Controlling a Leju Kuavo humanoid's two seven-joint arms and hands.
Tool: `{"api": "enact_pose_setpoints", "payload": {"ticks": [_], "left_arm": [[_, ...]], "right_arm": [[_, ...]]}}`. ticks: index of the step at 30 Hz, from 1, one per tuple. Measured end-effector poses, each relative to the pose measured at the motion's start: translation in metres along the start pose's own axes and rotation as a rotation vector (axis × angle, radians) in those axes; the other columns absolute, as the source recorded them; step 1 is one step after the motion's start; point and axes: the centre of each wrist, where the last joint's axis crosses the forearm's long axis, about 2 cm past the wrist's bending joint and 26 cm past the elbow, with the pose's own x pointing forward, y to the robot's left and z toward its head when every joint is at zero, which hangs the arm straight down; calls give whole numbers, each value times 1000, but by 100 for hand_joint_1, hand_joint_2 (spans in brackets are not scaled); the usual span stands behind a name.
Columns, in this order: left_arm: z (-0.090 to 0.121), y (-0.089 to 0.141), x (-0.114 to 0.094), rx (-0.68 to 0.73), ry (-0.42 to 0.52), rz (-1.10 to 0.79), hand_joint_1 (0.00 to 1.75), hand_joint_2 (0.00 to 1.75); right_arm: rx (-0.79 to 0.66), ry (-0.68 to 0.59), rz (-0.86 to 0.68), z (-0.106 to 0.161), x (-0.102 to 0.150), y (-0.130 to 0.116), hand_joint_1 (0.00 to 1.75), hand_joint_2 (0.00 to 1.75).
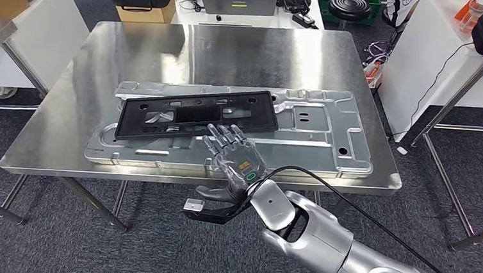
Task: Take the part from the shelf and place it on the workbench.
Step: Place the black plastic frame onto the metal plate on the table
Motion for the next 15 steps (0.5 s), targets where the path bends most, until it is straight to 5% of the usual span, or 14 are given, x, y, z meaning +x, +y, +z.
{"api": "enact_pose_setpoints", "payload": {"ticks": [10, 15], "left_arm": [[-1, 2, 6, 3, -13, -3, 0, 0], [0, -2, 6, -2, -11, 10, 0, 0]], "right_arm": [[7, 15, -16, 4, -2, 3, 0, 0], [-36, 80, -212, 14, 5, 20, 0, 0]]}}
